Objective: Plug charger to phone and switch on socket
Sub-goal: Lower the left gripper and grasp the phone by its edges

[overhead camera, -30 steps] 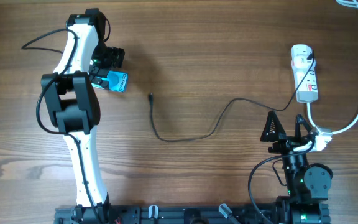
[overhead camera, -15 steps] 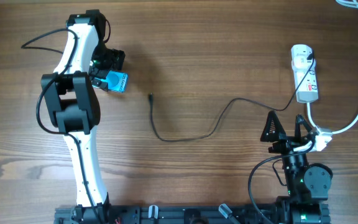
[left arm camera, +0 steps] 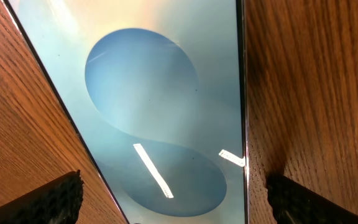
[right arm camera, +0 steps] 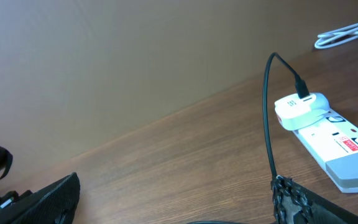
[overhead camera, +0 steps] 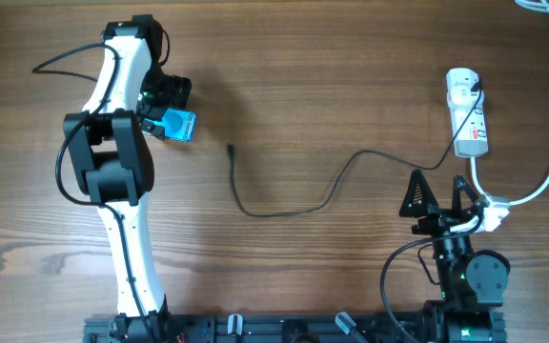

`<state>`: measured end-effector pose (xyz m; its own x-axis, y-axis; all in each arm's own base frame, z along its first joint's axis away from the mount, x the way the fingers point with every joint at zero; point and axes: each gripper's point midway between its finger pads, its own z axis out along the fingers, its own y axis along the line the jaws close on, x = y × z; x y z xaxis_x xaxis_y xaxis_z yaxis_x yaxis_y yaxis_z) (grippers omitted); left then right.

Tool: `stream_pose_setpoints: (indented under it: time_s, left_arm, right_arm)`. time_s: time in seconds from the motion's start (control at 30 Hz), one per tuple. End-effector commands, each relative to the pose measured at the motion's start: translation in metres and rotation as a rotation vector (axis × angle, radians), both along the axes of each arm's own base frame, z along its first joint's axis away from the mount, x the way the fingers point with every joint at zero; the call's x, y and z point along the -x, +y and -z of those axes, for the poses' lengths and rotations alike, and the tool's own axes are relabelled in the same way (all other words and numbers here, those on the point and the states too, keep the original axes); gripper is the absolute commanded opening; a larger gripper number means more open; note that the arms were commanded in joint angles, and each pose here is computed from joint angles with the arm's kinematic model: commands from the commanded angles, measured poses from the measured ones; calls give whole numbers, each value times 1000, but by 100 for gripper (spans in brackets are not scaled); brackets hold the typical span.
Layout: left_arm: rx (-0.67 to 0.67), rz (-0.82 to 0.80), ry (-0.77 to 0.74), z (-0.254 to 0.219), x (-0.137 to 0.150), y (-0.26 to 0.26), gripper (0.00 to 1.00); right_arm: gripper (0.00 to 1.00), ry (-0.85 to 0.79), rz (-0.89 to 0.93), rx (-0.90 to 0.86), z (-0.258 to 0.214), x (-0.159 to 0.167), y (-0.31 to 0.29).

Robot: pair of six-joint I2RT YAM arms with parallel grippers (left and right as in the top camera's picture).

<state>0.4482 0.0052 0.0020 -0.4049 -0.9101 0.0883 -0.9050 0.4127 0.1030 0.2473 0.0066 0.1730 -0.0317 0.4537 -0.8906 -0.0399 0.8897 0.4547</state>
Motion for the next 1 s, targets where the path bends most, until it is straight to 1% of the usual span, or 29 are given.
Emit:
stream_pose_setpoints:
  time_s: [0.0, 0.3, 0.43, 0.63, 0.97]
  left_arm:
    - [-59, 12, 131, 40, 25, 12, 100]
    - [-61, 42, 185, 53, 42, 13, 100]
    - [-51, 89, 169, 63, 41, 13, 100]
    - [-47, 90, 169, 82, 49, 12, 100]
    - [-47, 92, 165, 97, 55, 12, 100]
  right_arm:
    - [100, -14, 2, -2, -3, 1, 0]
    - [100, -14, 2, -3, -3, 1, 0]
    - [100, -14, 2, -3, -3, 1, 0]
    - [100, -14, 3, -3, -3, 1, 0]
    - [100, -14, 2, -2, -3, 1, 0]
